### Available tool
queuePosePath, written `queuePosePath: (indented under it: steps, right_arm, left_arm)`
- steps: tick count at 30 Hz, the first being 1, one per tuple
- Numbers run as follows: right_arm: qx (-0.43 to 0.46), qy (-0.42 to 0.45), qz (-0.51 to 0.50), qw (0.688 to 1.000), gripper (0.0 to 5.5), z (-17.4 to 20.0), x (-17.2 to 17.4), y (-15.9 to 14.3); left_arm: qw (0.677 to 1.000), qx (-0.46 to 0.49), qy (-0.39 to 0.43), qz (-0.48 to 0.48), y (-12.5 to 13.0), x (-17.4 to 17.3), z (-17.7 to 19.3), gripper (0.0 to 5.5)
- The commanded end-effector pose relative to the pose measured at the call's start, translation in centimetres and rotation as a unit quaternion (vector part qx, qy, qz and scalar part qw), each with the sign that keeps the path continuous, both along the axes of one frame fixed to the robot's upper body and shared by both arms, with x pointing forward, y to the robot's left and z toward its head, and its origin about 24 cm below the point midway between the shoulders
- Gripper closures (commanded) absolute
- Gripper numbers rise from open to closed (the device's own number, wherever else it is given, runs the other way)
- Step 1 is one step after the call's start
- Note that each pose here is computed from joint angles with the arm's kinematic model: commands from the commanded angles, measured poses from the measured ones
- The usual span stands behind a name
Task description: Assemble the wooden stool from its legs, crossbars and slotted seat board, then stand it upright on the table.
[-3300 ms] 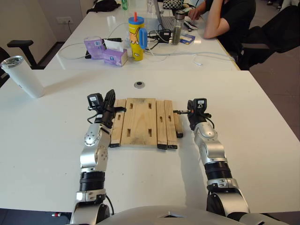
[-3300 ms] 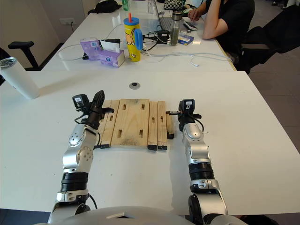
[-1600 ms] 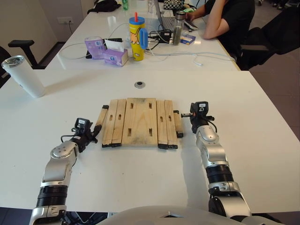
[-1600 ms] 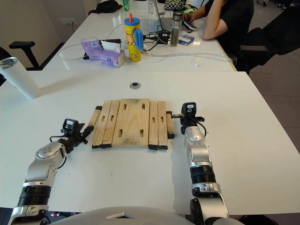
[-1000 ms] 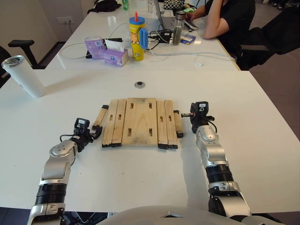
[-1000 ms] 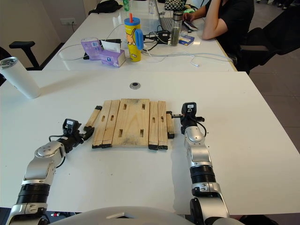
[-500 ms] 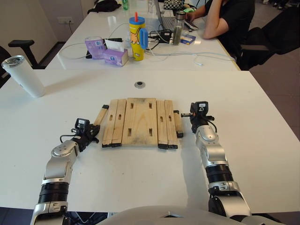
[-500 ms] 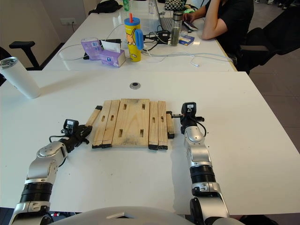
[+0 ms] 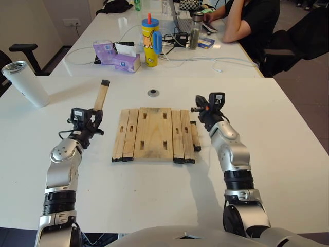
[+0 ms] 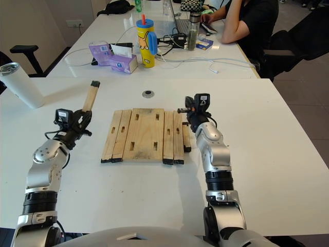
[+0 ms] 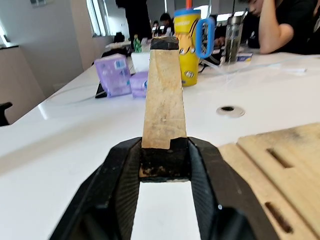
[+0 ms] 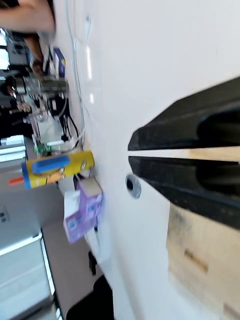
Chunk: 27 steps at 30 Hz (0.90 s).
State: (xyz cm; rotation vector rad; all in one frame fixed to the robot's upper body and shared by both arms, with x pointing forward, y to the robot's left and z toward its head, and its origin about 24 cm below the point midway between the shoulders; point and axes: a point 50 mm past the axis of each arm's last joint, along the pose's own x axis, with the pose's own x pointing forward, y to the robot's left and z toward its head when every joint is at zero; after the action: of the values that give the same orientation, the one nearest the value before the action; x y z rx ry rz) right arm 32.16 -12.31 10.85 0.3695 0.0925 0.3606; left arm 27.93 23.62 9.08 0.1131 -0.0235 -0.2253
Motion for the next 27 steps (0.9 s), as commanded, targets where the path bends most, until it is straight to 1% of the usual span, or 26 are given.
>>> queuePosePath:
  steps: [1, 5, 8, 9, 13, 20, 27]
  right_arm:
    - [0.213, 0.038, 0.183, 0.959, 4.62, 4.4, -1.7, 3.2]
    - [0.288, 0.055, 0.255, 0.921, 3.95, 5.7, -2.7, 3.8]
    - [0.314, 0.072, 0.273, 0.906, 3.45, 5.9, -3.1, 4.0]
    - [0.32, 0.076, 0.275, 0.903, 3.39, 6.0, -3.2, 4.1]
    - [0.329, 0.092, 0.274, 0.899, 3.39, 5.9, -3.3, 4.3]
    - [0.332, 0.095, 0.25, 0.904, 3.39, 6.1, -2.6, 3.8]
    - [0.323, 0.087, 0.231, 0.913, 4.49, 6.5, -1.9, 3.1]
  left_arm:
    - [0.989, -0.022, -0.056, -0.136, -4.7, -0.6, 1.9, 4.17]
    - [0.972, -0.066, -0.061, -0.219, -7.1, -1.5, 2.3, 4.17]
    - [0.959, -0.091, -0.057, -0.263, -8.2, -2.2, 2.5, 4.17]
    - [0.954, -0.098, -0.056, -0.277, -8.6, -2.4, 2.6, 4.17]
    - [0.942, -0.115, -0.051, -0.311, -9.5, -3.0, 2.9, 4.17]
    - [0.939, -0.105, -0.034, -0.325, -9.8, -3.5, 2.5, 4.17]
    - [0.951, -0.052, -0.026, -0.304, -9.2, -3.3, 1.4, 4.17]
